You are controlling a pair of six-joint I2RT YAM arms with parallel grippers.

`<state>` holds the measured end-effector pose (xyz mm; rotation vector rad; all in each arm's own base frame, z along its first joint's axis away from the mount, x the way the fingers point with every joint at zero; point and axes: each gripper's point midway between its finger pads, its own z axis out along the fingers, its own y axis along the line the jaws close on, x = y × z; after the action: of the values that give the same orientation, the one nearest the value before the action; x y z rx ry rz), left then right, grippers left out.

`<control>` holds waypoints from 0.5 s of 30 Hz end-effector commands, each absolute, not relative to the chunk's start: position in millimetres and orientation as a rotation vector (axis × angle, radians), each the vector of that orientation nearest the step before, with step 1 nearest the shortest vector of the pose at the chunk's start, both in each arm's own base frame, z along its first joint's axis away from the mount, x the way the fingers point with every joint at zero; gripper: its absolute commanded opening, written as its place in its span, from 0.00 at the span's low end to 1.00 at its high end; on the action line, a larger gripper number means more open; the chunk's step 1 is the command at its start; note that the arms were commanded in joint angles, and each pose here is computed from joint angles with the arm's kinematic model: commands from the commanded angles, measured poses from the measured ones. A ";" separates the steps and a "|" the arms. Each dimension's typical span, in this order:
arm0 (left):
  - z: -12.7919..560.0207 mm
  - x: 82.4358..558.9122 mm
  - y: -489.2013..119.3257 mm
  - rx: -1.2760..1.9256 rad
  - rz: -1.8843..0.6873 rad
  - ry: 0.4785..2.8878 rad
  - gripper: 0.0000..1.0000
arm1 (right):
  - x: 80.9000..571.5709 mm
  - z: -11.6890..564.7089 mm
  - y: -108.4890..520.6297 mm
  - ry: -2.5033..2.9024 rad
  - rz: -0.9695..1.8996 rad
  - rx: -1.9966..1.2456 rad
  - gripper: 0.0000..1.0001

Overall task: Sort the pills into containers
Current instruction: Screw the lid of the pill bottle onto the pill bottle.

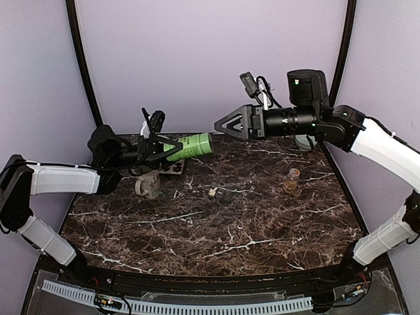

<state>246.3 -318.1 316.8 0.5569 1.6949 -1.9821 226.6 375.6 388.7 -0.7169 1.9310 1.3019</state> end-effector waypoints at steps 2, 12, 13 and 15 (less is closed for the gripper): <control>358.7 228.7 -313.4 0.667 -2.121 1.556 0.00 | 213.3 380.4 366.1 1.834 1.166 -0.917 0.82; 364.2 225.5 -316.8 0.725 -2.203 1.565 0.00 | 194.2 370.8 379.3 1.811 1.078 -1.081 0.83; 364.6 225.3 -317.2 0.732 -2.206 1.565 0.00 | 192.9 371.2 381.2 1.808 1.074 -1.092 0.83; 364.5 225.4 -317.8 0.736 -2.214 1.572 0.00 | 190.5 372.8 384.5 1.798 1.069 -1.107 0.83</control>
<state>235.1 -323.1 344.2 0.6383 1.6533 -2.2104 194.8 378.4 361.4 -1.0522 1.8593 1.1083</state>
